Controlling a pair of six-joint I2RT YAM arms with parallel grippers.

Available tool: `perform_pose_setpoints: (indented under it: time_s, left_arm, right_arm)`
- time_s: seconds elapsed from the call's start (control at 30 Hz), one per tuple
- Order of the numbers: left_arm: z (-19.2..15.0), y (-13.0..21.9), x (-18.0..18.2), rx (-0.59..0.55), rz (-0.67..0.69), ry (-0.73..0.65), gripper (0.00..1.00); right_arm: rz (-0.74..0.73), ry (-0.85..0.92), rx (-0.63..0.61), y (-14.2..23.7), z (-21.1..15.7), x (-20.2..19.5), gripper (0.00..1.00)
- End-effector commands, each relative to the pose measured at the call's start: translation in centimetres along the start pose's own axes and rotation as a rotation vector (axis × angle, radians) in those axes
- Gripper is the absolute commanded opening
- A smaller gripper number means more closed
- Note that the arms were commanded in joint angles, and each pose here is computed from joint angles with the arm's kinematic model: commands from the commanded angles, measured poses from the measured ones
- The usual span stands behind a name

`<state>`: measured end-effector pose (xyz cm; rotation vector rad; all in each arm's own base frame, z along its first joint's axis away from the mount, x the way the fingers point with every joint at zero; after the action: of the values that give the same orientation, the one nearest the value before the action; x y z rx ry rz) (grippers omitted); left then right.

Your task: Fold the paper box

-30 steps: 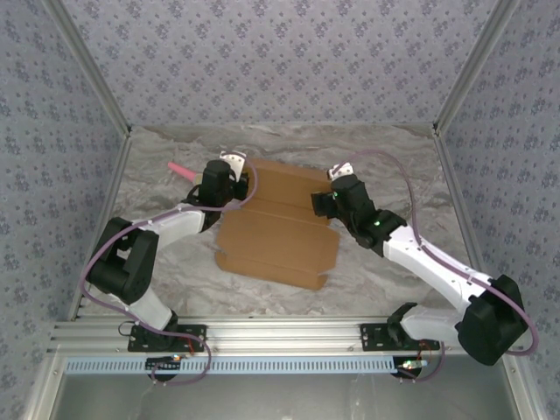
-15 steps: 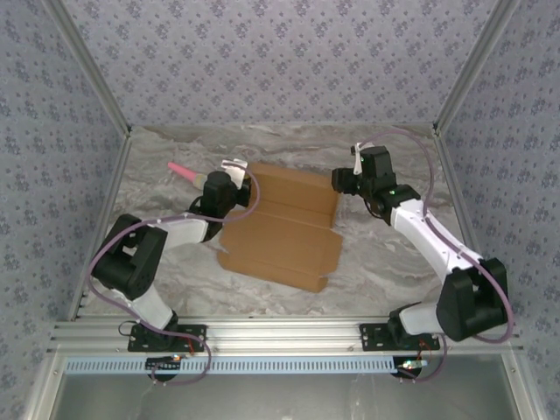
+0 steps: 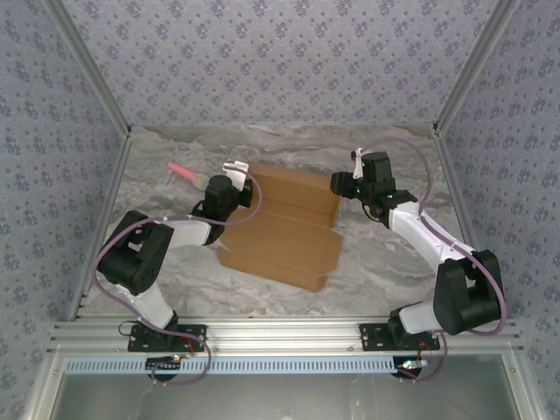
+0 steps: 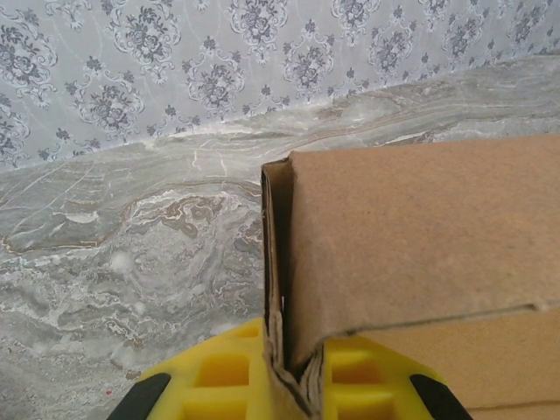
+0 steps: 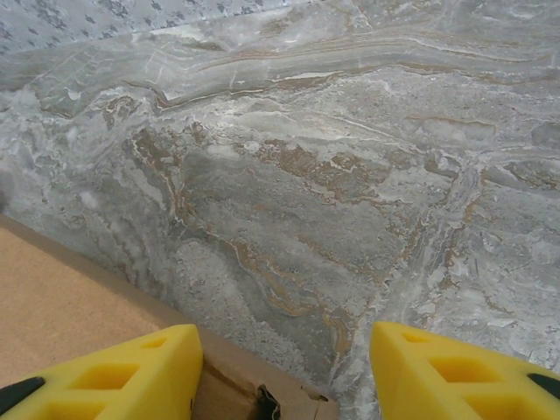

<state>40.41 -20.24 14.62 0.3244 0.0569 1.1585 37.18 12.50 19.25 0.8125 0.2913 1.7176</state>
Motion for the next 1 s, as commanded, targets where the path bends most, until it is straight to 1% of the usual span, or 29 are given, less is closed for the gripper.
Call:
perform_pose_setpoints:
  time_s: [0.0, 0.1, 0.2, 0.3, 0.47, 0.57, 0.67, 0.73, 0.83, 0.97]
  left_arm:
    - [-2.1, 0.2, -0.6, 0.032, -0.009, 0.001, 0.06]
    - [-2.2, 0.3, -0.5, 0.030, -0.004, -0.005, 0.07]
    - [-2.3, 0.4, -0.7, 0.039, -0.012, -0.008, 0.09]
    - [-2.6, 0.6, -0.6, 0.052, -0.009, -0.016, 0.09]
    - [-2.6, 0.6, -0.6, 0.052, -0.008, -0.016, 0.09]
    - [-2.3, 0.7, -0.6, 0.046, -0.007, -0.016, 0.09]
    - [-1.7, 0.8, -0.5, 0.038, -0.003, -0.015, 0.08]
    - [-1.4, 0.9, -0.3, 0.041, 0.004, -0.011, 0.08]
    - [-1.0, 0.8, 0.0, 0.073, 0.014, 0.002, 0.06]
    - [-0.1, 0.4, 0.2, 0.143, -0.007, 0.017, 0.02]
  right_arm:
    - [-0.012, -0.005, 0.120, -0.6, -4.9, -1.1, 0.55]
    - [0.008, 0.005, 0.100, -0.5, -5.9, -1.1, 0.55]
    - [0.002, 0.016, 0.086, -0.5, -7.0, -1.4, 0.55]
    - [-0.004, 0.017, 0.075, -0.5, -7.8, -1.7, 0.54]
    - [-0.008, 0.028, 0.067, -0.3, -7.7, -1.7, 0.54]
    - [-0.004, 0.040, 0.044, 0.3, -6.2, -1.0, 0.57]
    - [-0.012, 0.053, 0.014, 1.4, -4.1, -0.3, 0.65]
    - [-0.012, 0.067, -0.003, 2.2, -2.8, 0.3, 0.68]
    - [-0.014, 0.087, -0.038, 3.6, -0.7, 1.1, 0.73]
    - [-0.001, 0.108, -0.085, 5.4, 1.4, 2.0, 0.75]
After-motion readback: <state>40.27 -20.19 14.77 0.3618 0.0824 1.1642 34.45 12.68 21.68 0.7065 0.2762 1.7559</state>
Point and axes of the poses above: each hand's point on the last joint's axis, 136 mm out from that joint toward the fingers, its own y axis back along the fingers, its own x axis along the line the jaws close on, z = x × y, the point moved 3 cm from there along y, back along the fingers, and after that the axes turned 7 degrees about -y, right-handed, at the moved point
